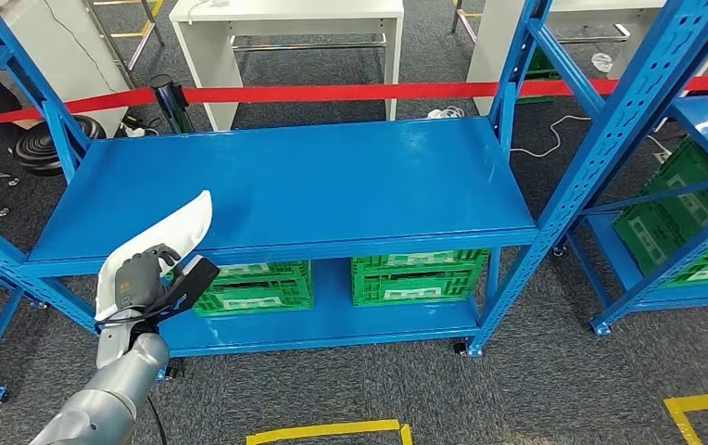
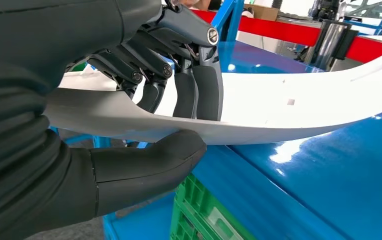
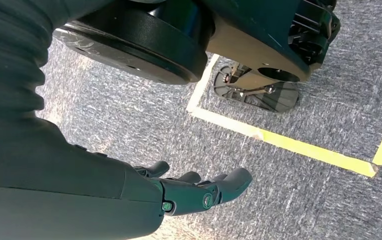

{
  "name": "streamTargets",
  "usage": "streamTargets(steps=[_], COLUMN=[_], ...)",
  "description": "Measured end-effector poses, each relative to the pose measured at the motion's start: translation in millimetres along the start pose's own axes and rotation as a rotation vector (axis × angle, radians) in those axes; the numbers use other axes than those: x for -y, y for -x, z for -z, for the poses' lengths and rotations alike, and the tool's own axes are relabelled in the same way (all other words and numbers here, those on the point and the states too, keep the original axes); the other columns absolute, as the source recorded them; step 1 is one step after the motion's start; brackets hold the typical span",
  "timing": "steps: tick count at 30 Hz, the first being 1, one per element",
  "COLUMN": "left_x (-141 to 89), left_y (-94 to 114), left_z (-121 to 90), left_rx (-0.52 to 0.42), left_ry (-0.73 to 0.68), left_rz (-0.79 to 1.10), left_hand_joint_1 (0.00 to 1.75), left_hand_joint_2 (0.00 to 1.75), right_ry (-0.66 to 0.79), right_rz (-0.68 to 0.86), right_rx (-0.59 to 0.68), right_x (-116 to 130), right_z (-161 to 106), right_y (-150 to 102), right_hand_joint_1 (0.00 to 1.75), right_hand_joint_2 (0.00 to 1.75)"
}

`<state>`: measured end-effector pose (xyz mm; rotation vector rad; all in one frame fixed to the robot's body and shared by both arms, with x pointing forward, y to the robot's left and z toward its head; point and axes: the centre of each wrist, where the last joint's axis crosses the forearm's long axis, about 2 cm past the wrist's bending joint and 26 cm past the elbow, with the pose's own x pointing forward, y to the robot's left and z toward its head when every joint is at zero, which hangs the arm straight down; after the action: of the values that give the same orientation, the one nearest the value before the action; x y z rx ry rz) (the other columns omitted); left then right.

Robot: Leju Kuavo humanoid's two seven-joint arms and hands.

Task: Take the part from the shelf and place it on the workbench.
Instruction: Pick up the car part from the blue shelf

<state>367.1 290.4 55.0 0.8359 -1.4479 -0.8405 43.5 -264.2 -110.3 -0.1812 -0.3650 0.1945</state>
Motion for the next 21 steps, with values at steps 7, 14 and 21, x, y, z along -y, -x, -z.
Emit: streamTargets(steps=[7, 14, 21], left_x=[0.6, 0.9, 0.4], left_y=[-2.6, -6.2, -11.3], left_z=[0.7, 1.7, 3.2], left_rx=[0.003, 0.032, 0.078], left_ry=[-0.002, -0.026, -0.083], left_rz=[-0.008, -0.013, -0.011], left_hand_joint_1=[1.59, 1.59, 1.59], left_hand_joint_2=[1.75, 1.75, 1.75], right_ry=[-0.001, -0.002, -0.001], right_rz=[-0.003, -0.007, -0.013], right_rx=[0.0, 0.001, 0.002], right_x=[0.2, 0.3, 0.4], right_z=[0.0, 0.1, 0.1], right_y=[0.1, 0.1, -0.1], right_hand_joint_1=[0.0, 0.0, 0.0], right_hand_joint_2=[1.75, 1.75, 1.75])
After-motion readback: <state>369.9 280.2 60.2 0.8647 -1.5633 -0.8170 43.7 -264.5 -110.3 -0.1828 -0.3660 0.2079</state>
